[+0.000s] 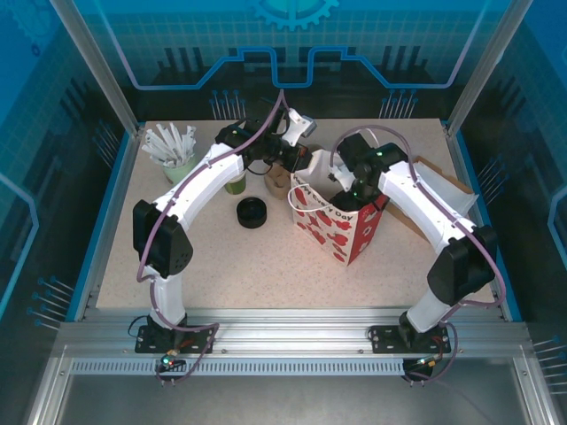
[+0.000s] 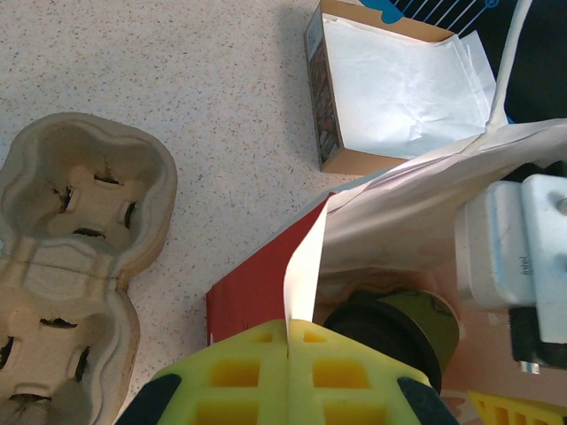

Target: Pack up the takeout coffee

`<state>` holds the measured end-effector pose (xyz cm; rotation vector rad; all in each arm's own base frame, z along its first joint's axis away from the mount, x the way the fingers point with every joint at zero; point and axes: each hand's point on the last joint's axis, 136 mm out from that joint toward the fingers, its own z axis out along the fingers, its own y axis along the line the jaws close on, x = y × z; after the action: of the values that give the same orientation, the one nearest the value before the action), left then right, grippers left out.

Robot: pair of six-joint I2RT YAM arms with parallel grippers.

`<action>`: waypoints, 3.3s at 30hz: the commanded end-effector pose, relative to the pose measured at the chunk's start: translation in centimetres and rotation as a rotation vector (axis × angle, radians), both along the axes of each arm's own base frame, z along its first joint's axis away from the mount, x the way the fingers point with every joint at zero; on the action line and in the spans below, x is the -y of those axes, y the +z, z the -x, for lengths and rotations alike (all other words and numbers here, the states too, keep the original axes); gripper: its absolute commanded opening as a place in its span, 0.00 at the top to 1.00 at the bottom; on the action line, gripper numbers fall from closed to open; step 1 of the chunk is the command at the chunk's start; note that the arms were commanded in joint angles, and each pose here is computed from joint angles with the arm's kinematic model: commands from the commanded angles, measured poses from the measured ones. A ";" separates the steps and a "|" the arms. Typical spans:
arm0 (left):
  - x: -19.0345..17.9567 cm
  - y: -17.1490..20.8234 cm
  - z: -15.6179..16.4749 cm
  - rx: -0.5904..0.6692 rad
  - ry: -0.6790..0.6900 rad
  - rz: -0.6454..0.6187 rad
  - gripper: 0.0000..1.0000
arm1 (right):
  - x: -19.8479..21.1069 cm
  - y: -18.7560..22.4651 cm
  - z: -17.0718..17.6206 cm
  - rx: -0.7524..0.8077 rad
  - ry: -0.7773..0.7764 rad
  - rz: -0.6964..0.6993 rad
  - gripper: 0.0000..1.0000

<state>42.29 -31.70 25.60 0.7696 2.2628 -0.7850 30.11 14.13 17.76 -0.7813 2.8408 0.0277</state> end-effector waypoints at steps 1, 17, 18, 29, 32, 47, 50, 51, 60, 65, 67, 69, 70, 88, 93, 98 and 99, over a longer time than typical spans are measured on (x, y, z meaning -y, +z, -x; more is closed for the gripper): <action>-0.6 -1.8 0.4 -0.058 0.006 -0.034 1.00 | -0.4 1.2 0.8 -0.008 0.023 -0.012 0.07; -0.7 -1.5 0.6 -0.052 0.006 -0.039 1.00 | -1.5 3.8 0.3 0.051 0.042 -0.071 0.00; -0.7 -1.5 0.6 -0.052 0.007 -0.038 1.00 | -1.6 4.0 0.4 0.055 0.045 -0.077 0.00; -0.8 -1.4 0.6 -0.050 0.006 -0.040 1.00 | -2.5 7.4 0.3 0.129 0.060 -0.161 0.00; -0.8 -1.4 0.6 -0.050 0.007 -0.040 1.00 | -2.6 8.4 0.3 0.155 0.062 -0.177 0.00; -0.7 -1.1 0.8 -0.045 0.007 -0.034 1.00 | -2.7 13.3 1.3 0.271 0.072 -0.277 0.00; -0.7 -0.9 0.7 -0.042 0.011 -0.027 1.00 | -3.2 15.5 1.8 0.331 0.088 -0.344 0.01; -0.6 -0.7 0.7 -0.040 0.010 -0.022 1.00 | -3.2 16.2 2.0 0.355 0.090 -0.361 0.01; 0.0 1.6 0.5 -0.015 0.015 0.045 0.68 | -2.8 18.9 2.4 0.467 0.092 -0.407 0.01; -0.2 5.0 1.0 0.032 0.016 0.106 0.53 | -3.1 19.9 2.7 0.516 0.111 -0.429 0.02; -0.6 6.7 1.4 0.060 0.025 0.133 0.48 | -3.7 20.7 2.9 0.561 0.138 -0.448 0.02; -1.6 8.3 1.8 0.091 0.046 0.158 0.45 | -4.4 21.8 3.2 0.614 0.173 -0.472 0.02; -2.3 9.3 2.0 0.111 0.064 0.175 0.44 | -4.8 22.4 3.4 0.646 0.194 -0.484 0.02; -30.1 6.6 -1.1 0.217 0.950 -0.138 0.32 | -12.2 23.0 3.1 0.794 0.423 -0.543 0.01; -30.3 4.4 -3.1 0.153 0.935 -0.220 0.35 | -11.9 22.2 3.0 0.785 0.418 -0.522 0.00; -31.1 2.8 -3.7 0.122 0.962 -0.283 0.55 | -11.3 22.1 3.0 0.788 0.402 -0.514 0.00; -31.2 2.5 -3.7 0.116 0.963 -0.295 0.61 | -11.3 22.1 2.9 0.788 0.400 -0.513 0.00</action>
<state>46.14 -1.49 27.14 -0.2065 2.2842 -0.0287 27.23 25.93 38.94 -0.9680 1.8310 0.4049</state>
